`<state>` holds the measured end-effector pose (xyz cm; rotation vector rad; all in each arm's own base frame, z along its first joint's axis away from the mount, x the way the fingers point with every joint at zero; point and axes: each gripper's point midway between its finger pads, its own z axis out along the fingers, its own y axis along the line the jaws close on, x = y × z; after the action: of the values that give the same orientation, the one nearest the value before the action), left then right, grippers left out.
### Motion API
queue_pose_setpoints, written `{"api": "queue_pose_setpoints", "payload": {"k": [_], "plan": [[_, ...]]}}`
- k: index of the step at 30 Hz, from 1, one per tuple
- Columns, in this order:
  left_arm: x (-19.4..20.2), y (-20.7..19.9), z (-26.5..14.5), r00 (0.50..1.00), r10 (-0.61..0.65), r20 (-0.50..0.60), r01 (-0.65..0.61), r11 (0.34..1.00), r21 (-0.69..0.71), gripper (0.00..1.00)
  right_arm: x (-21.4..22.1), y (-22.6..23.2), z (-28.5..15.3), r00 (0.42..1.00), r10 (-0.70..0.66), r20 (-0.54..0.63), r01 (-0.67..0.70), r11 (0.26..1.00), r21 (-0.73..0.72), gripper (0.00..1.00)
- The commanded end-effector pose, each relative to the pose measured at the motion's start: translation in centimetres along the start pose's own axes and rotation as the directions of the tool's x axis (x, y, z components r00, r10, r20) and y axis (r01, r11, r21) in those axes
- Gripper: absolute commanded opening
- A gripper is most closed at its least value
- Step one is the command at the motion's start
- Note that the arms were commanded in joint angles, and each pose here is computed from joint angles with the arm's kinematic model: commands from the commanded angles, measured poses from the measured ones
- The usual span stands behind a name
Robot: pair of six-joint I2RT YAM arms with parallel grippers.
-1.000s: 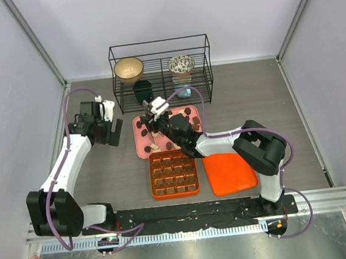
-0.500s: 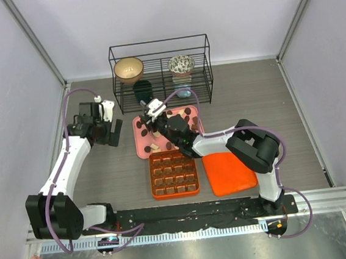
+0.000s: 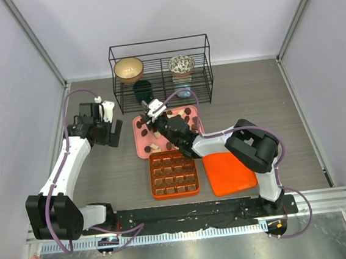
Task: Pack the chocolate
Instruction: Pick up the fake chocolate from the plate.
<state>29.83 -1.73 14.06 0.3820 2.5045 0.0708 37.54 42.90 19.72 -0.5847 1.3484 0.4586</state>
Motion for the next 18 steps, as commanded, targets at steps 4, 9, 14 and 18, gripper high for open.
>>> {"api": "queue_pose_setpoints", "payload": {"k": [4, 9, 14, 18], "plan": [[-0.3, 0.1, -0.5, 0.999, 0.002, 0.034, -0.002, 1.000, 0.001, 0.91, -1.5, -1.1, -0.6, 0.997, 0.046, 0.054, -0.049, 0.998, 0.042, 0.35], [-0.1, 0.1, -0.7, 0.999, 0.003, 0.035, -0.003, 1.000, -0.002, 0.91, -2.0, -1.1, -1.0, 0.996, 0.060, 0.059, -0.062, 0.997, 0.037, 0.28], [0.3, 0.3, -0.8, 1.000, 0.009, 0.028, -0.009, 1.000, -0.015, 0.91, -6.4, -1.9, -1.3, 0.992, 0.044, 0.115, -0.048, 0.998, 0.035, 0.20], [0.6, 0.3, -1.0, 1.000, 0.012, 0.025, -0.012, 1.000, -0.020, 0.91, -10.5, -2.1, -2.9, 0.987, 0.054, 0.150, -0.054, 0.999, -0.003, 0.20]]}}
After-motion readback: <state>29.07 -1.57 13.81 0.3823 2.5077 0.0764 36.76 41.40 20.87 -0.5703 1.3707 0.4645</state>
